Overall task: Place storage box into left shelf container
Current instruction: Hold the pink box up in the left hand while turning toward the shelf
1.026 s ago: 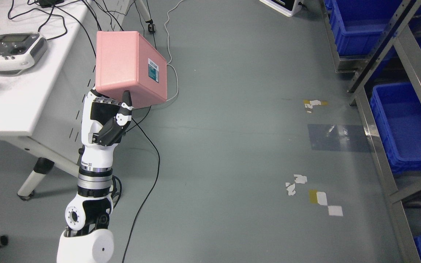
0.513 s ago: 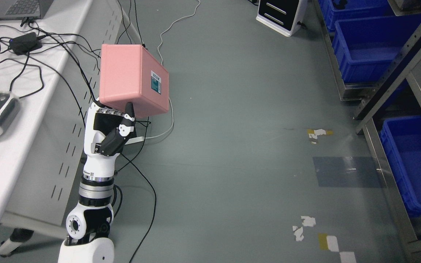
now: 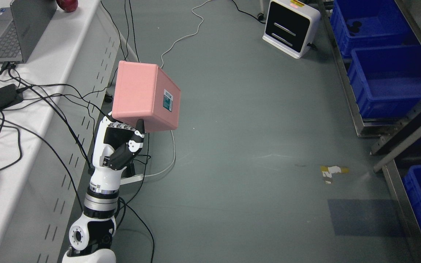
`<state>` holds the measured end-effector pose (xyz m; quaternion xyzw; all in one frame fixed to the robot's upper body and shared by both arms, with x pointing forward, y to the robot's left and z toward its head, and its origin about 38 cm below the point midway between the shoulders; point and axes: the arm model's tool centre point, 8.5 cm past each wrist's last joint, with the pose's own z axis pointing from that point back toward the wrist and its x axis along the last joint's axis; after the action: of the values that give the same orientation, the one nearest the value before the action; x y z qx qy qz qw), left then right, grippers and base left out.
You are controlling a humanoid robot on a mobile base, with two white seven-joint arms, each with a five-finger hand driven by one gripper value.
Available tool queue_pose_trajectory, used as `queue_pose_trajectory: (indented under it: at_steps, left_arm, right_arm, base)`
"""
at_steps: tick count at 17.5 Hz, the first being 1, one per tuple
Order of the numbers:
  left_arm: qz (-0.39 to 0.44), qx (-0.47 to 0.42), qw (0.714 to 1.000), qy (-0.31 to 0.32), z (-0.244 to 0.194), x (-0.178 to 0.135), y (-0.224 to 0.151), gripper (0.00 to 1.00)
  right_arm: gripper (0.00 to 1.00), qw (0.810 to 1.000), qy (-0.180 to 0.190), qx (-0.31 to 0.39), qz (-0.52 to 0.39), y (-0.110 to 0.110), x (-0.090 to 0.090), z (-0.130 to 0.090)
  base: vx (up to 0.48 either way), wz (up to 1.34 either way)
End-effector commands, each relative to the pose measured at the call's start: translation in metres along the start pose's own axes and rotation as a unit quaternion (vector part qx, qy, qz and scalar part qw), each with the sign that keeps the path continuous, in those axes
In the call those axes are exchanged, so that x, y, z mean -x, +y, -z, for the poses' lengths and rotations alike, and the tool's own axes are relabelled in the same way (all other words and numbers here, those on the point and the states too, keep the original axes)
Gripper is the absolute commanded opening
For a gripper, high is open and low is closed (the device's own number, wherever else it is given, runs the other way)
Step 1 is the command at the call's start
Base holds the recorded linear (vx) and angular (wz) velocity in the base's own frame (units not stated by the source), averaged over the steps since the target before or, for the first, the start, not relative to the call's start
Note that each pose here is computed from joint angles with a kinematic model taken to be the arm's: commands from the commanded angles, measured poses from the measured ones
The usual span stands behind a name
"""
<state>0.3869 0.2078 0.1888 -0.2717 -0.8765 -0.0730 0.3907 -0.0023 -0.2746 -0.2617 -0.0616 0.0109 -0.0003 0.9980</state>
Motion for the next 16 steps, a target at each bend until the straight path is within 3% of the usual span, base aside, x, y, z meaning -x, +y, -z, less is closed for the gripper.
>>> queue_pose_trajectory:
  at_steps: [1,5,9,16]
  left_arm:
    - [-0.011,0.019,1.000,0.021,-0.009,0.010,-0.011,0.02]
    - [-0.020,0.031,0.999,0.031,-0.013,0.016,-0.020,0.03]
    - [-0.028,0.042,0.998,0.045,-0.020,0.025,-0.025,0.03]
    - [-0.037,0.132,0.975,0.173,-0.099,0.069,-0.064,0.03]
  right_arm:
    - [1.00,1.000,-0.004,0.012,0.002,-0.012,0.000,0.001]
    - [1.00,1.000,-0.004,0.012,0.002,-0.012,0.000,0.001]
    - [1.00,1.000,-0.004,0.012,0.002,-0.012,0.000,0.001]
    - [1.00,1.000,-0.004,0.012,0.002,-0.012,0.000,0.001]
  base:
    - [0.496,0.10]
    - [0.476,-0.06]
    - [0.450,-0.87]
    - [0.335,-1.18]
